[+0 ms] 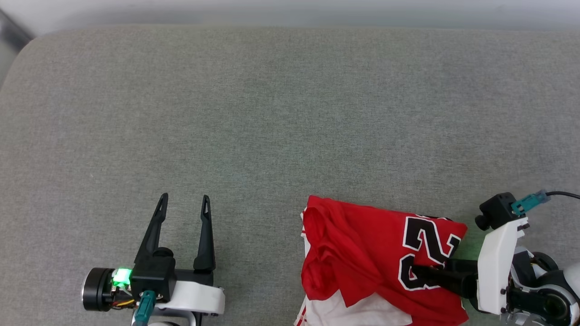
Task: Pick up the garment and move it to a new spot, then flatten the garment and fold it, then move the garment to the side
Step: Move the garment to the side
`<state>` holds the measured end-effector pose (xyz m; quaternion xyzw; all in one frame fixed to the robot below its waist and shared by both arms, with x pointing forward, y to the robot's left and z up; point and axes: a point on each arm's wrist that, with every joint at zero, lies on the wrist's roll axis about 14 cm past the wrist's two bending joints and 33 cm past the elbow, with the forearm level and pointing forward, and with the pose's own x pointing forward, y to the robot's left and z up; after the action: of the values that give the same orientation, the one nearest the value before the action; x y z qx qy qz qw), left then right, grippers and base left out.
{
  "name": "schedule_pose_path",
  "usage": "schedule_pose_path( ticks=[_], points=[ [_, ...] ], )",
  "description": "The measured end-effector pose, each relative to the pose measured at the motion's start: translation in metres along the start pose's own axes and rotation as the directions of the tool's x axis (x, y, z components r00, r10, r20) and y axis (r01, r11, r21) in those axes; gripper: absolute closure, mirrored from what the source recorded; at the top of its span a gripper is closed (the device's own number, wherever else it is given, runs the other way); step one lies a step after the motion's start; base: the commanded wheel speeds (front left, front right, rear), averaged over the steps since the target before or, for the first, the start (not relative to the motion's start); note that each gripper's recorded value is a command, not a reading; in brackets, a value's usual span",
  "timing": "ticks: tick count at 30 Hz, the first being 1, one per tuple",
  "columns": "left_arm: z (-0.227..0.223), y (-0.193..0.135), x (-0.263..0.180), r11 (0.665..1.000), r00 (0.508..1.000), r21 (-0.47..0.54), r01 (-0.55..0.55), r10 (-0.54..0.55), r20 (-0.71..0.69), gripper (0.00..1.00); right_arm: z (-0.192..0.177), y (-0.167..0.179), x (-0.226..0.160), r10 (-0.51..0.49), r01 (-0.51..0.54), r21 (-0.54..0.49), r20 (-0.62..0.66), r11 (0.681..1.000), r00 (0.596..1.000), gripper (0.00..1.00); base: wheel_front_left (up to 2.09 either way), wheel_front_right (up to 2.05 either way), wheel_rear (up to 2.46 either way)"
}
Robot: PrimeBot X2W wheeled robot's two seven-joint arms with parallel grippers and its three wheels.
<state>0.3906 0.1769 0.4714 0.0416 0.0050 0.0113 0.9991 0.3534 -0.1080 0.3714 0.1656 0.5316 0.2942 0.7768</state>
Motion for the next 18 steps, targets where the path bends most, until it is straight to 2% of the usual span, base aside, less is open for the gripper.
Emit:
schedule_pose_path(
  ticks=[1,2,3,5,13,18],
  points=[
    [0.0,0.0,0.001,1.0,1.0,0.0,0.0,0.0,0.001,0.0,0.0,0.0,0.002,0.0,0.0,-0.009,-0.007,1.0,1.0,0.0,0.0,0.0,0.0],
    [0.001,0.0,0.001,1.0,1.0,-0.001,-0.002,0.002,0.003,0.0,0.0,0.0,0.003,-0.002,0.002,-0.017,-0.014,1.0,1.0,0.05,0.0,0.0,0.0],
    [0.001,0.001,0.001,1.0,1.0,-0.004,-0.004,0.004,0.002,0.0,-0.001,0.0,0.003,-0.002,0.002,-0.023,-0.017,1.0,1.0,0.58,0.0,0.0,0.0],
    [0.001,0.001,0.0,1.0,1.0,-0.008,-0.008,0.008,0.001,0.0,-0.001,0.0,0.004,-0.003,0.002,-0.033,-0.013,0.999,1.0,1.0,0.0,0.0,0.0],
    [0.008,0.006,-0.013,0.999,0.999,-0.024,-0.035,0.035,0.014,0.0,0.01,0.014,-0.011,-0.006,0.013,-0.164,0.041,0.986,0.999,1.0,0.0,0.0,0.0],
    [0.011,0.005,-0.022,0.999,0.999,-0.038,-0.037,0.038,0.02,0.0,0.033,0.025,-0.045,-0.033,0.074,-0.319,0.131,0.945,0.991,1.0,0.0,0.0,0.0]
  ],
)
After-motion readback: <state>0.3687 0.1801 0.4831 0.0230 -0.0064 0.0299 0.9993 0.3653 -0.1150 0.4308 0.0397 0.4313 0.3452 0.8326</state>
